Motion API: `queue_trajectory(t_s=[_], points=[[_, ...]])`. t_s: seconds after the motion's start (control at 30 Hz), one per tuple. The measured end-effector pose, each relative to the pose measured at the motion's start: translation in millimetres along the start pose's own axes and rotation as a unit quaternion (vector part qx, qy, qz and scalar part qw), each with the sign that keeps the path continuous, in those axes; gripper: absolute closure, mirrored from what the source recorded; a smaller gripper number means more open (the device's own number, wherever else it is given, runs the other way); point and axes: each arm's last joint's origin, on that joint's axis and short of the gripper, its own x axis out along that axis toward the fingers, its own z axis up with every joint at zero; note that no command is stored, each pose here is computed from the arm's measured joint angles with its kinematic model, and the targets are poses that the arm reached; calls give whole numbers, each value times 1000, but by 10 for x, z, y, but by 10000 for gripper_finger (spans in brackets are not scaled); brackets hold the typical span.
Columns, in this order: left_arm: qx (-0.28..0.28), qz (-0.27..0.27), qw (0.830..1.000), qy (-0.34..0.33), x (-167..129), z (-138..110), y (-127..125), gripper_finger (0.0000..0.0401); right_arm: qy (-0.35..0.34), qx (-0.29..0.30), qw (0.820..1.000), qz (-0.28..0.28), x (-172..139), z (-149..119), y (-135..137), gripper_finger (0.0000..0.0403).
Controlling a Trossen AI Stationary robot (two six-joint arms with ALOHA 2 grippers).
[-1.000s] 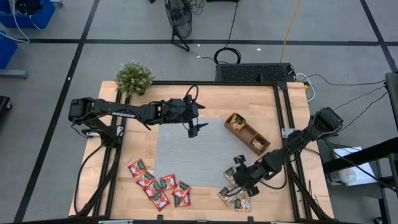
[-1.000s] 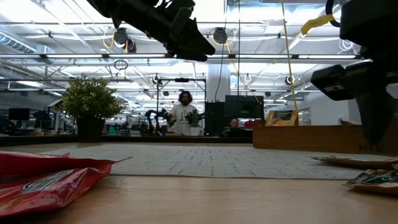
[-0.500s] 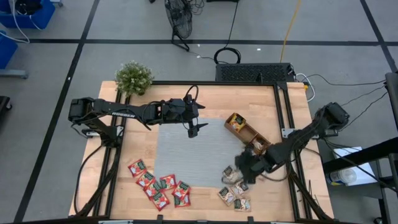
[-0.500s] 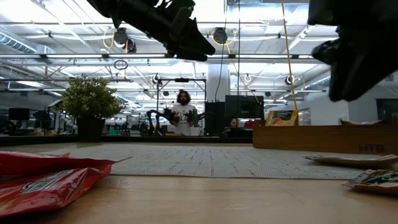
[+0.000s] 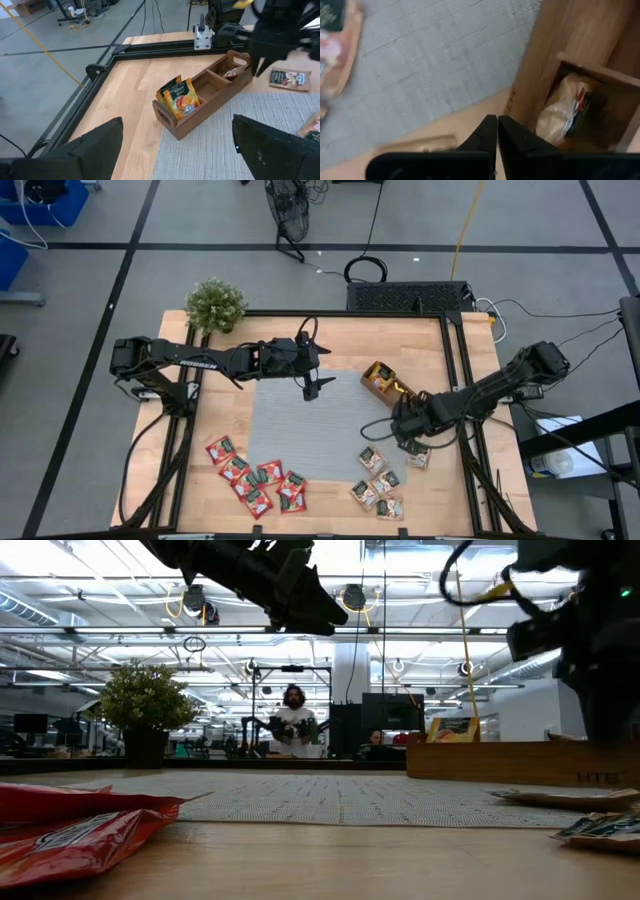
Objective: Pick & Place Tea
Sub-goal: Put the brown tea bag into the right section of the wooden organizer
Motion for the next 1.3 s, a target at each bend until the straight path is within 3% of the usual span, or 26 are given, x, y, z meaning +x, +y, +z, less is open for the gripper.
queue_trajectory(t_s=[0.17, 0.77, 1.03, 1.3], points=[[0, 0, 1000, 0, 0, 0, 1, 36, 4, 21, 1000, -7, 43, 61, -87, 397], [0, 0, 1000, 0, -1, -1, 0, 36, -7, 15, 1000, -19, 63, 190, -216, 402], [0, 0, 1000, 0, 0, -1, 0, 36, -40, 17, 999, 5, -106, 236, -246, 402], [0, 0, 1000, 0, -1, -1, 0, 36, -43, 17, 999, -24, -101, 182, -313, 403]])
